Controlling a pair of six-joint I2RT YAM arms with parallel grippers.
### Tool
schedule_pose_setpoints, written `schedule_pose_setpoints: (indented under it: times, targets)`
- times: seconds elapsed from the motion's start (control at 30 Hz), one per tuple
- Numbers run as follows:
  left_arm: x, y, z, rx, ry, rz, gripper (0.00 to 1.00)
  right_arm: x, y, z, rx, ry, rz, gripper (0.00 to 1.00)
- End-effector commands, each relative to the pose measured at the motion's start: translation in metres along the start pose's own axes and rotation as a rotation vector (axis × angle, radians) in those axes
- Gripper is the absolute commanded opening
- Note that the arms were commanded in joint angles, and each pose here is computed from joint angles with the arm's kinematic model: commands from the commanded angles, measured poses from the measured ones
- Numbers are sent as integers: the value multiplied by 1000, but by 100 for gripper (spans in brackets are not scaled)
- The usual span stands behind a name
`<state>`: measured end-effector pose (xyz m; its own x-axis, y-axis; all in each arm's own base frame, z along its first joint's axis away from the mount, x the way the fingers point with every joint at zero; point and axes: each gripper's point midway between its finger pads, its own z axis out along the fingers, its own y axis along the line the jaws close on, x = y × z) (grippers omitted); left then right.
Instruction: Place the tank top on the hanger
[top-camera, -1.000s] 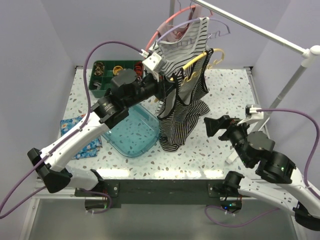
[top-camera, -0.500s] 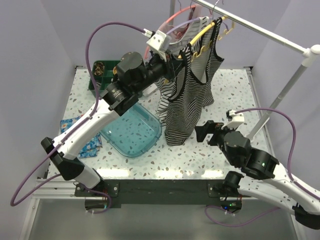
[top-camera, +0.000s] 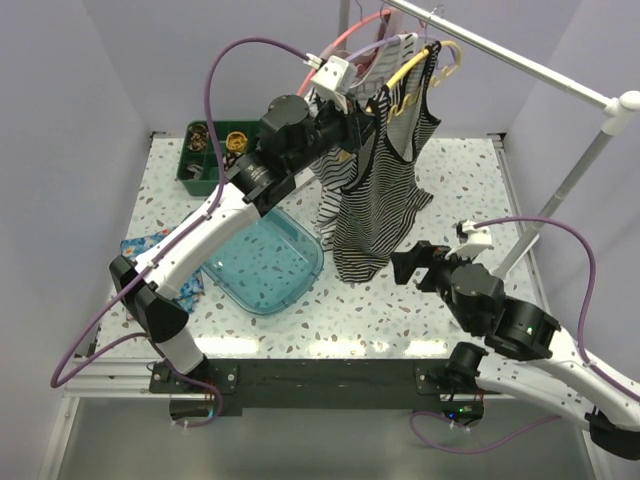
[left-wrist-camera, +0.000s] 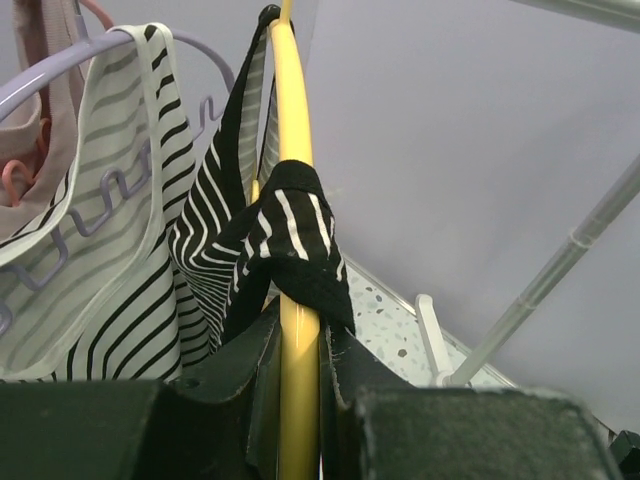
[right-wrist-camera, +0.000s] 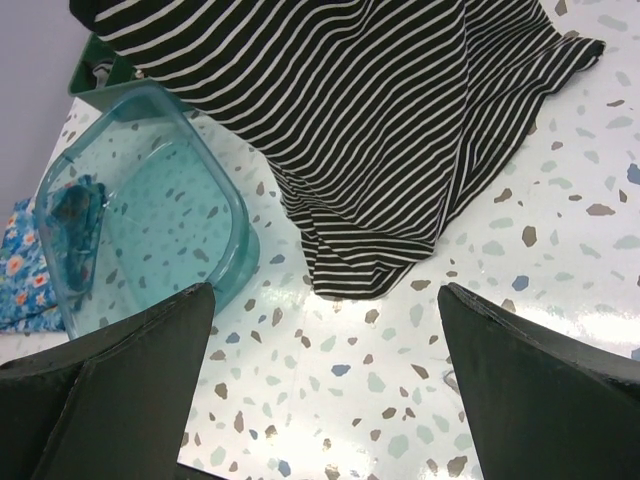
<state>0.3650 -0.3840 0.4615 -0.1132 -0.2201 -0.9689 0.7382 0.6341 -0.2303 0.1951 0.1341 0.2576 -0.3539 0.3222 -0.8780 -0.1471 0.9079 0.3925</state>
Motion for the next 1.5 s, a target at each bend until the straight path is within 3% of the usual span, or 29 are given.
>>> schedule_pose_setpoints:
  times: [0.0,0.2,0.47,0.77,0.87,0.9,1.0,1.3,1.4,1.47]
  targets:
    - [-76,-9,-10,36,-233,-9,0,0,1,-1,-4,-6,33,99]
    - [-80,2,0,30,-230,-12,0,4,2,2,-3,5,28,99]
    - [-50,10,21,51,-144,-27,0,5,4,3,-7,10,27,99]
    - [-32,18,12,38,-108,-33,0,8,6,6,-7,19,22,99]
    - [-33,22,5,24,-110,-22,13,9,8,8,-9,22,14,99]
    - [-35,22,3,22,-115,-19,23,8,8,8,-7,20,13,99]
    - [-40,23,-6,15,-128,-9,39,9,9,10,-7,25,7,99]
    - [-56,19,-34,11,-148,25,68,11,10,13,-5,25,-1,99]
    - [-69,13,-64,7,-183,25,75,12,9,14,-1,23,-7,99]
    - [-51,18,-75,-15,-158,6,81,13,8,14,-1,23,-9,99]
